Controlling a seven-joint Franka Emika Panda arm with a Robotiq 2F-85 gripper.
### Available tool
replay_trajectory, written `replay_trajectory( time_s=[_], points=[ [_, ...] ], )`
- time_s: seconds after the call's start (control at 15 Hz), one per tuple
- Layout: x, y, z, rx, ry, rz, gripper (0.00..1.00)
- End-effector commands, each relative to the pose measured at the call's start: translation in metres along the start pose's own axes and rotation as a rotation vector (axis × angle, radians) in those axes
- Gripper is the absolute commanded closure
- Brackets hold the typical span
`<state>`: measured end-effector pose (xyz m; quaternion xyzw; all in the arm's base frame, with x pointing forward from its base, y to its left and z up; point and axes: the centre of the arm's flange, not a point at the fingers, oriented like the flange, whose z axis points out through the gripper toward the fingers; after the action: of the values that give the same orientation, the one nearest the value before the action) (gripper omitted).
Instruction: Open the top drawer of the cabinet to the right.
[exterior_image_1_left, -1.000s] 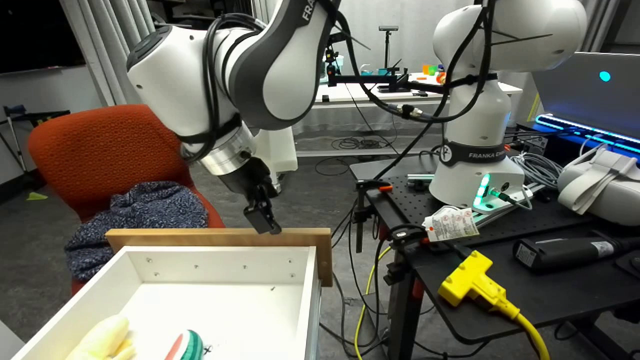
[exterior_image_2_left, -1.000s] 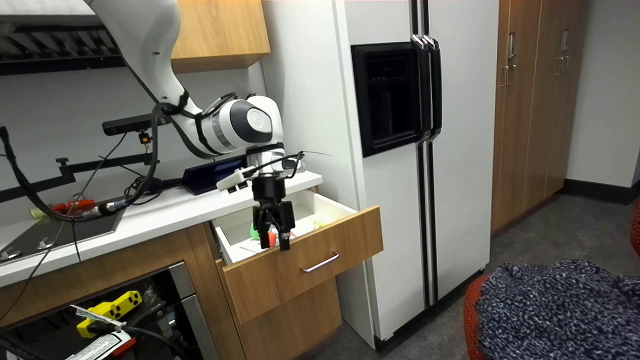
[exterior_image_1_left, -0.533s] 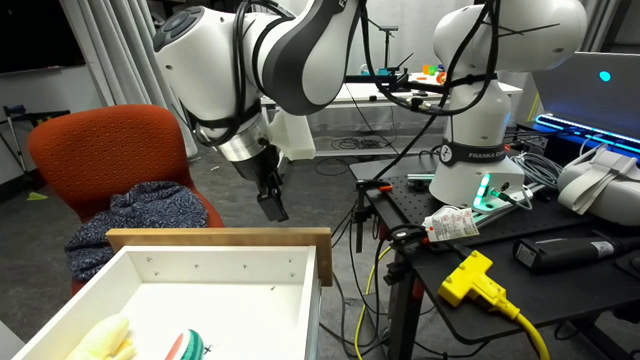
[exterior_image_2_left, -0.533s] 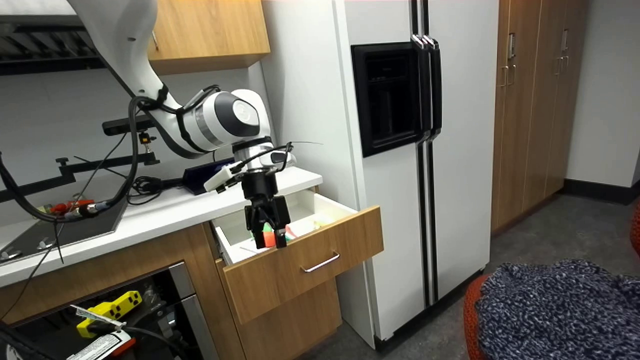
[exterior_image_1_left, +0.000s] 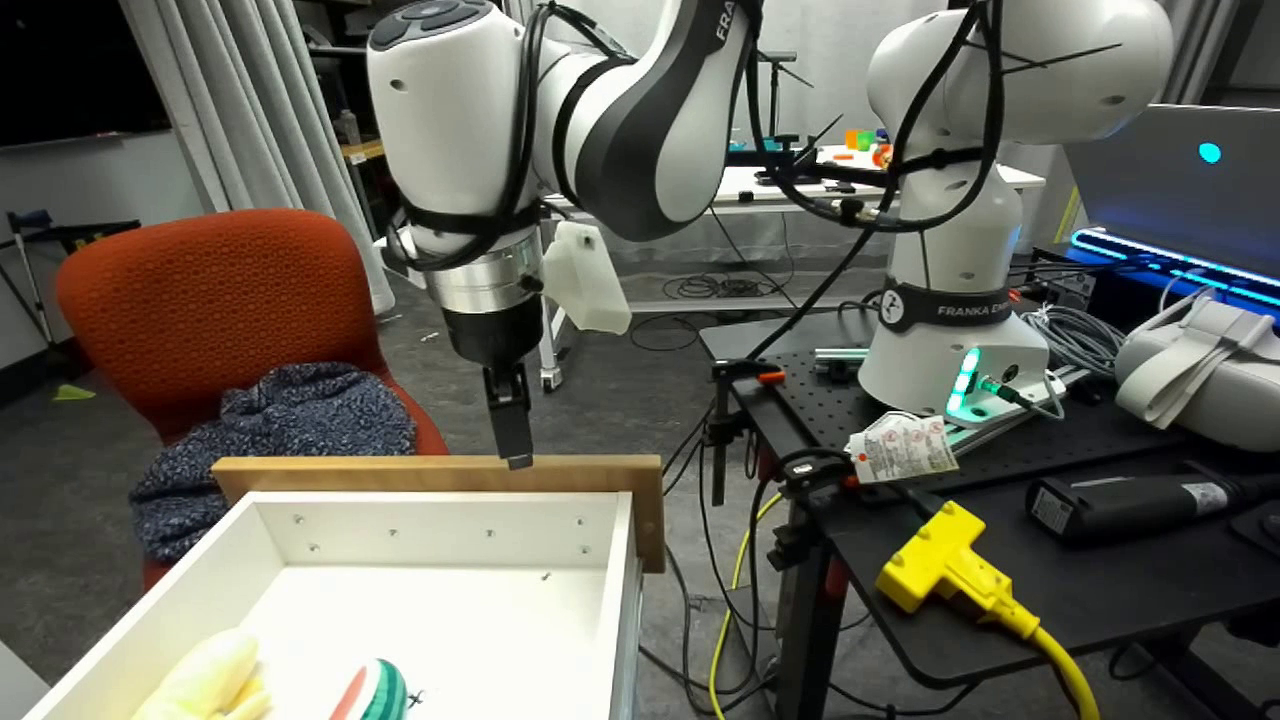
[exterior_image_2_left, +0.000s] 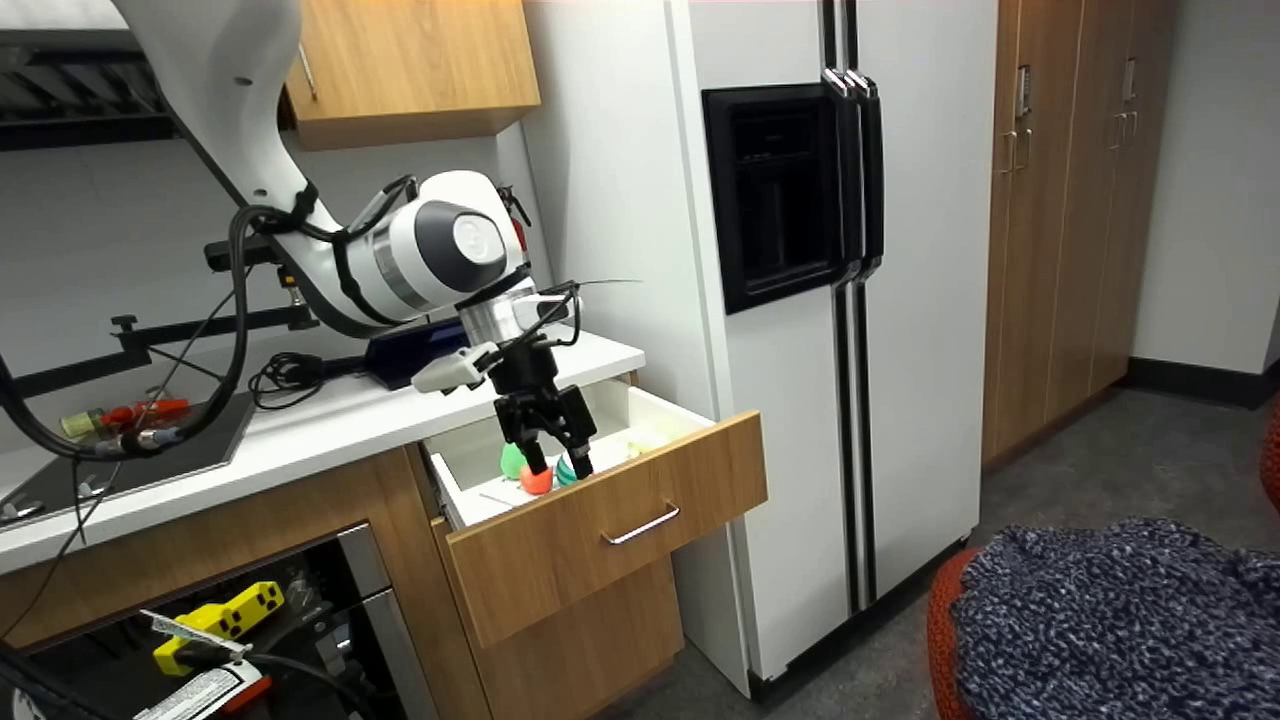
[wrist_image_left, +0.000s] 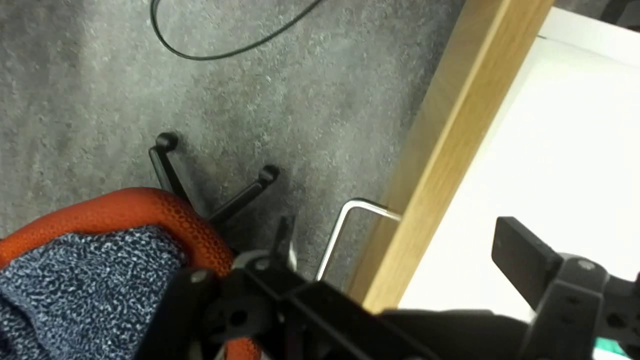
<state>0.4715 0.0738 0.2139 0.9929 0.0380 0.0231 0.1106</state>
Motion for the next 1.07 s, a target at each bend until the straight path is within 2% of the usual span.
replay_trajectory(
  time_s=[0.0,0.6,0.93,1.0],
  points=[
    [-0.010,0.005,-0.002,0.055,0.102,-0.026,0.00],
    [-0.004,0.009,-0.007,0.118,0.313,-0.099,0.00],
    [-0.005,0.011,-0.007,0.154,0.360,-0.100,0.00],
    [0.002,0.010,-0.010,0.139,0.331,-0.085,0.00]
  ],
)
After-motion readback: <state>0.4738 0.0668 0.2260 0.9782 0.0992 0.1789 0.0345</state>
